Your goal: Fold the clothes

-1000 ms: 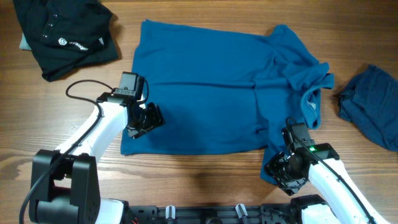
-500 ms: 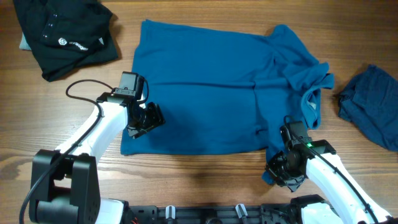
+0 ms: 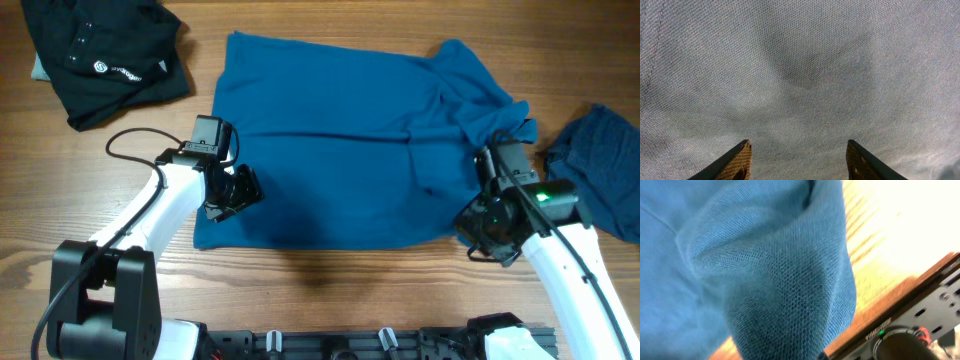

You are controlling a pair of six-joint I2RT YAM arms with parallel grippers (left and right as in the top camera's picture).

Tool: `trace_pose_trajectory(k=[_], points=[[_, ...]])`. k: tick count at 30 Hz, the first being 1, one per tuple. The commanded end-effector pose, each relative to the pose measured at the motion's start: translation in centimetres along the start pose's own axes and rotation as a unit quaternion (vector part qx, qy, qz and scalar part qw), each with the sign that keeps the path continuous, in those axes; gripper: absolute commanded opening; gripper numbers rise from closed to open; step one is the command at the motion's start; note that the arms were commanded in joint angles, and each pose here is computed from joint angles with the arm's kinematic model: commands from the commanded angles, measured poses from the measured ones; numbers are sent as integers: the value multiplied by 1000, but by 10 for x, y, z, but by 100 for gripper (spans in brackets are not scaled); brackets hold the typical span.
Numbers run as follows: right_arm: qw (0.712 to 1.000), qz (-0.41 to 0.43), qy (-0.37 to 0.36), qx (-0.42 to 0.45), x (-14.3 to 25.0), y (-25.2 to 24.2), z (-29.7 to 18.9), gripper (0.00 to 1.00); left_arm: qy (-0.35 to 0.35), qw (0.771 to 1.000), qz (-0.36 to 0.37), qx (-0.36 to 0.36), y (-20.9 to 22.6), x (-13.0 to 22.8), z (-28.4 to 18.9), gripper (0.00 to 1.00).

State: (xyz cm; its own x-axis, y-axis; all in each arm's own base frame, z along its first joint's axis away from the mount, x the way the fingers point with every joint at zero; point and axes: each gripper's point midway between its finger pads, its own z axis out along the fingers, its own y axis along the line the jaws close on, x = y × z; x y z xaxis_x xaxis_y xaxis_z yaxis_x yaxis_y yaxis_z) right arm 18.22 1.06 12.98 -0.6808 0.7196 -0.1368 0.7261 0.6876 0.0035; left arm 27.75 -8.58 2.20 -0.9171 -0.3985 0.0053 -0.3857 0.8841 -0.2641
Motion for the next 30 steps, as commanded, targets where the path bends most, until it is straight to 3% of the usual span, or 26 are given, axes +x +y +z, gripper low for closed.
trace_pose_trajectory(k=[1,11,15,19,24,27,30], points=[[996,4,-87,16,-32,-5,-21,4,4,1000,-6,-10,6,1,3,59],[996,-7,-92,2,-36,4,-20,9,10,1000,-8,-14,8,4,3,60],[996,-19,-85,-4,-34,7,-20,9,20,1000,-11,-18,10,9,3,46],[996,-18,-89,-9,-36,9,-20,9,31,999,-14,-25,14,14,2,45],[996,-18,-92,-13,-37,11,-20,9,33,999,-13,-20,12,19,-6,59],[996,-18,-92,-13,-37,11,-20,9,-10,1000,-11,6,4,11,-33,65],[996,-18,-92,-13,-37,11,-20,9,-45,999,-19,21,3,18,-66,80]])
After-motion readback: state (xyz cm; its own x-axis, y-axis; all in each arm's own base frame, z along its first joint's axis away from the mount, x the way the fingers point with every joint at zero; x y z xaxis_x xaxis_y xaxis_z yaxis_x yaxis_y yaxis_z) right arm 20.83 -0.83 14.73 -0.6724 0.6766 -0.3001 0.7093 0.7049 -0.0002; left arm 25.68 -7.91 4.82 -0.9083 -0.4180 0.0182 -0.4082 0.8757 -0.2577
